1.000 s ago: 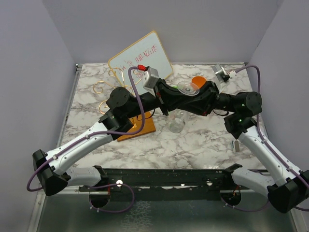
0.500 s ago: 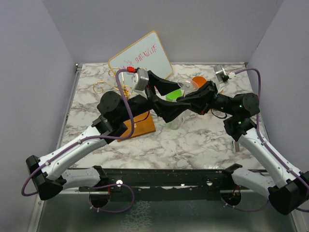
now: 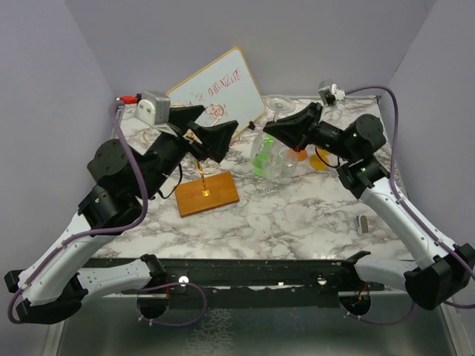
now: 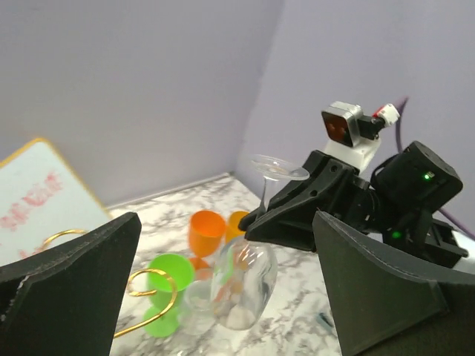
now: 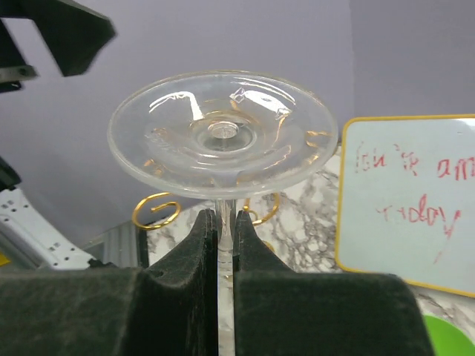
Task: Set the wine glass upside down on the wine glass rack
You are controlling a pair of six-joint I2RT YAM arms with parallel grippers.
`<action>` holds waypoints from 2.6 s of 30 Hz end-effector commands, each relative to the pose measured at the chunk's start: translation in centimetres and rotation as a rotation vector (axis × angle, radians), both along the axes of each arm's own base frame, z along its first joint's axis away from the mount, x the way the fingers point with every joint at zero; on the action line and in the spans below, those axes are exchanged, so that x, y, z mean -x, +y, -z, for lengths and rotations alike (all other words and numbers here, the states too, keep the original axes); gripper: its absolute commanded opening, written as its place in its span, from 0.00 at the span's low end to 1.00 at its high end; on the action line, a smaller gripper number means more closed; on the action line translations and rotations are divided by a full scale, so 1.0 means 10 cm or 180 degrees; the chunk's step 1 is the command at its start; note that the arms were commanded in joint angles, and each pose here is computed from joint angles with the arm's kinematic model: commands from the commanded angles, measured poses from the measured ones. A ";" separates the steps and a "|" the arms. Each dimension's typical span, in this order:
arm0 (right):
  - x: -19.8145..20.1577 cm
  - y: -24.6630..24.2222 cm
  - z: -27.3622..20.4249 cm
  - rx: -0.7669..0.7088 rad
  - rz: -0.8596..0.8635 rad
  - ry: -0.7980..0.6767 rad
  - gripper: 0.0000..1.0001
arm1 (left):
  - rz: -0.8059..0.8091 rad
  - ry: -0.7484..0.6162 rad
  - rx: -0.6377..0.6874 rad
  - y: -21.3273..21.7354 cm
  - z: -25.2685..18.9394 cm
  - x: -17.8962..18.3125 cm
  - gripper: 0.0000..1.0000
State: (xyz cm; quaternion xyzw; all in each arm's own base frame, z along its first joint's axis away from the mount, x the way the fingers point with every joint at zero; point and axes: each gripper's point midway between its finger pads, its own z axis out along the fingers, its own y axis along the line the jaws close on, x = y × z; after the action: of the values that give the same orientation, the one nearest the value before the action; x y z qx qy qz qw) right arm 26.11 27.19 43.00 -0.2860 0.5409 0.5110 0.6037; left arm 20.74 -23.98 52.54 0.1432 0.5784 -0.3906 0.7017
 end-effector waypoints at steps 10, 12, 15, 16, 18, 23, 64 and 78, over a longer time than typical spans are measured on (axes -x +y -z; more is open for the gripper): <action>-0.58 0.63 0.63 0.0549 0.0140 0.0124 0.01 | -0.1187 0.0220 -0.0168 1.17 0.15 0.09 0.99; -0.60 0.67 0.66 0.0486 0.0108 0.0169 0.01 | -0.1149 0.0229 -0.0141 1.18 0.14 0.12 0.99; -0.63 0.73 0.69 0.0425 0.0053 0.0228 0.01 | -0.1144 0.0238 -0.0148 1.18 0.16 0.13 0.99; -0.64 0.76 0.72 0.0422 0.0021 0.0247 0.01 | -0.1156 0.0244 -0.0165 1.18 0.18 0.12 0.99; -0.65 0.81 0.76 0.0426 -0.0031 0.0248 0.01 | -0.1190 0.0267 -0.0210 1.18 0.22 0.10 0.99; -0.62 0.92 0.84 0.0430 -0.0227 0.0159 0.01 | -0.1208 0.0312 -0.0231 1.17 0.27 0.08 0.99; -0.10 1.18 1.11 0.0685 -0.1613 -0.0093 0.01 | -0.1196 0.0407 -0.0413 1.00 0.43 -0.04 0.99; 0.11 1.20 1.18 0.0724 -0.1847 -0.0178 0.01 | -0.1248 0.0468 -0.0504 0.93 0.53 -0.12 0.99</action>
State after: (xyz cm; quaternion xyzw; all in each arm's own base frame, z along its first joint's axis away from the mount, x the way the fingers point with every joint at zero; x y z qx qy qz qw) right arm 26.85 39.42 29.58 -0.4785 0.5141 0.5824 0.4093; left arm 21.68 -14.82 47.74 0.0576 0.6682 -0.2221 0.7077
